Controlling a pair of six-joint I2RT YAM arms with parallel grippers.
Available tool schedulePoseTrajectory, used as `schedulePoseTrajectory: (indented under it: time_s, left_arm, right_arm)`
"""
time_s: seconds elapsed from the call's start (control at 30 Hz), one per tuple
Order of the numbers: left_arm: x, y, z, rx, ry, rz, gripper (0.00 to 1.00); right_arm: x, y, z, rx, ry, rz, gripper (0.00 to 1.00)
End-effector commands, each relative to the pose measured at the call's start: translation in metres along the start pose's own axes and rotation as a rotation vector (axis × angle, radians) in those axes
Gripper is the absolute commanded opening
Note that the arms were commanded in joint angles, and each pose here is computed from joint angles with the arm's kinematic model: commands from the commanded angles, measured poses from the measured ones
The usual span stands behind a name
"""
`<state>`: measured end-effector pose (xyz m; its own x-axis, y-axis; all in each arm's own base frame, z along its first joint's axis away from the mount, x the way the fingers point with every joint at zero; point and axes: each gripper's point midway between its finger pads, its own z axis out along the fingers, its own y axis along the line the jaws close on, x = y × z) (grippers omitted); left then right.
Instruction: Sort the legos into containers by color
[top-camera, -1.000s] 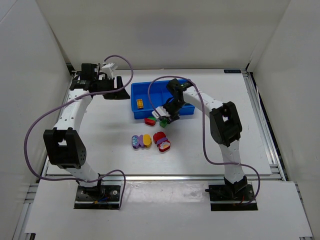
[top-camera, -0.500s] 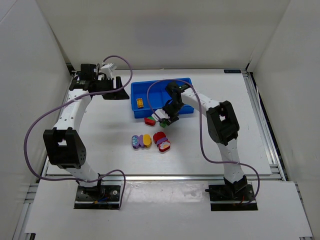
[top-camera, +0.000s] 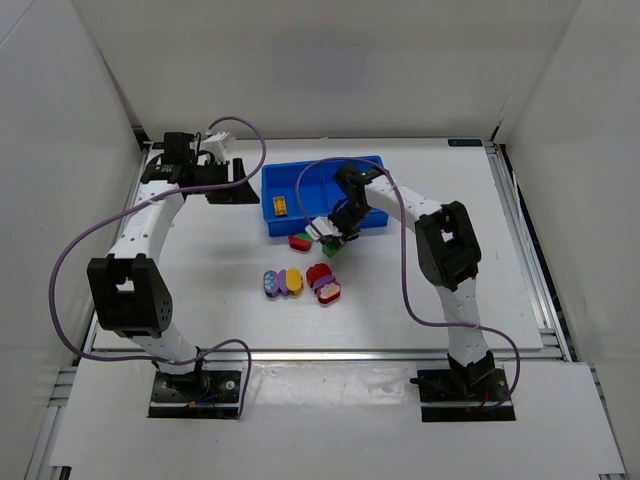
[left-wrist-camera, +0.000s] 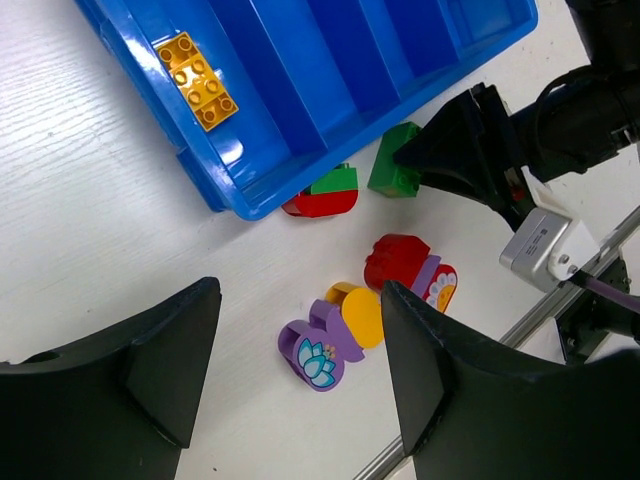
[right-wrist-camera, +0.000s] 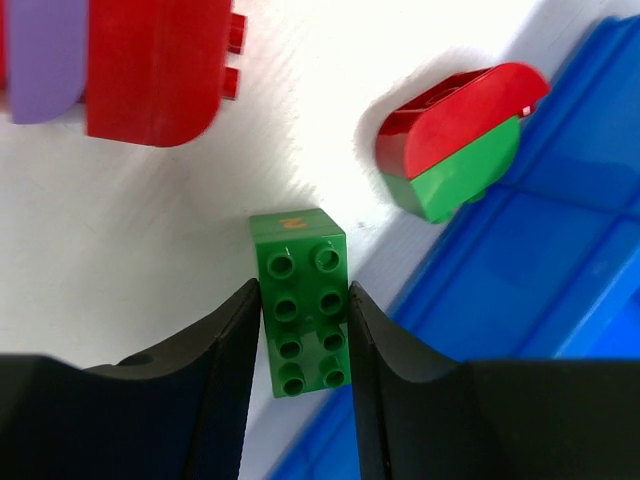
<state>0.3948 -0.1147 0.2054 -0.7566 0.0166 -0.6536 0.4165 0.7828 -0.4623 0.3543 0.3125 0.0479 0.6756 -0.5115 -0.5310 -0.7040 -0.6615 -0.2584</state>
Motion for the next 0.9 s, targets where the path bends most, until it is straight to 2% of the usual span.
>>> schedulePoseTrajectory:
  time_s: [0.0, 0.17, 0.2, 0.27, 0.3, 0.33, 0.4, 0.43, 0.47, 0.5, 0.57, 0.6, 0.67, 0.7, 0.73, 0.83, 0.87]
  left_arm:
    - [-0.004, -0.015, -0.013, 0.044, -0.042, 0.043, 0.75]
    - [0.012, -0.036, -0.019, 0.144, -0.066, 0.071, 0.74]
    - [0.019, -0.041, -0.022, 0.165, -0.089, 0.092, 0.74]
    - [0.026, -0.058, -0.028, 0.239, -0.121, 0.116, 0.74]
    - [0.015, -0.072, -0.042, 0.262, -0.213, 0.212, 0.74]
    - [0.034, -0.073, -0.039, 0.285, -0.208, 0.183, 0.75]
    - [0.037, -0.086, -0.047, 0.331, -0.269, 0.206, 0.76]
    - [0.037, -0.095, -0.053, 0.343, -0.328, 0.261, 0.78]
    - [0.036, -0.100, -0.055, 0.352, -0.346, 0.277, 0.79]
    - [0.038, -0.105, -0.056, 0.362, -0.352, 0.283, 0.79]
    - [0.037, -0.117, -0.056, 0.400, -0.344, 0.294, 0.80]
    - [0.034, -0.119, -0.055, 0.411, -0.344, 0.288, 0.80]
    - [0.028, -0.123, -0.055, 0.429, -0.355, 0.270, 0.80]
    - [0.026, -0.124, -0.054, 0.441, -0.352, 0.225, 0.80]
    - [0.018, -0.128, -0.055, 0.453, -0.378, 0.245, 0.80]
    - [0.011, -0.133, -0.049, 0.480, -0.375, 0.226, 0.79]
    - [0.008, -0.137, -0.048, 0.492, -0.371, 0.228, 0.79]
  right_arm:
    - [-0.029, -0.007, -0.035, 0.038, -0.052, 0.095, 0.18]
    - [-0.080, -0.027, -0.082, 0.110, -0.262, 0.425, 0.18]
    - [-0.089, -0.035, -0.095, 0.146, -0.306, 0.560, 0.18]
    - [-0.100, -0.045, -0.119, 0.187, -0.423, 0.703, 0.17]
    - [-0.108, -0.046, -0.131, 0.178, -0.481, 0.861, 0.17]
    - [-0.107, -0.057, -0.145, 0.209, -0.550, 0.894, 0.17]
    - [-0.110, -0.062, -0.158, 0.199, -0.634, 1.009, 0.17]
    - [-0.114, -0.068, -0.169, 0.172, -0.714, 1.106, 0.17]
    - [-0.114, -0.072, -0.174, 0.159, -0.750, 1.146, 0.17]
    - [-0.116, -0.071, -0.175, 0.108, -0.790, 1.254, 0.17]
    - [-0.120, -0.081, -0.183, 0.084, -0.858, 1.269, 0.17]
    - [-0.122, -0.079, -0.182, 0.033, -0.884, 1.353, 0.17]
    - [-0.127, -0.087, -0.186, 0.018, -0.922, 1.317, 0.17]
    - [-0.130, -0.089, -0.183, -0.037, -0.937, 1.386, 0.17]
    - [-0.134, -0.093, -0.186, -0.043, -0.956, 1.344, 0.17]
    - [-0.145, -0.098, -0.185, -0.112, -0.988, 1.385, 0.17]
    - [-0.150, -0.101, -0.189, -0.108, -1.001, 1.342, 0.17]
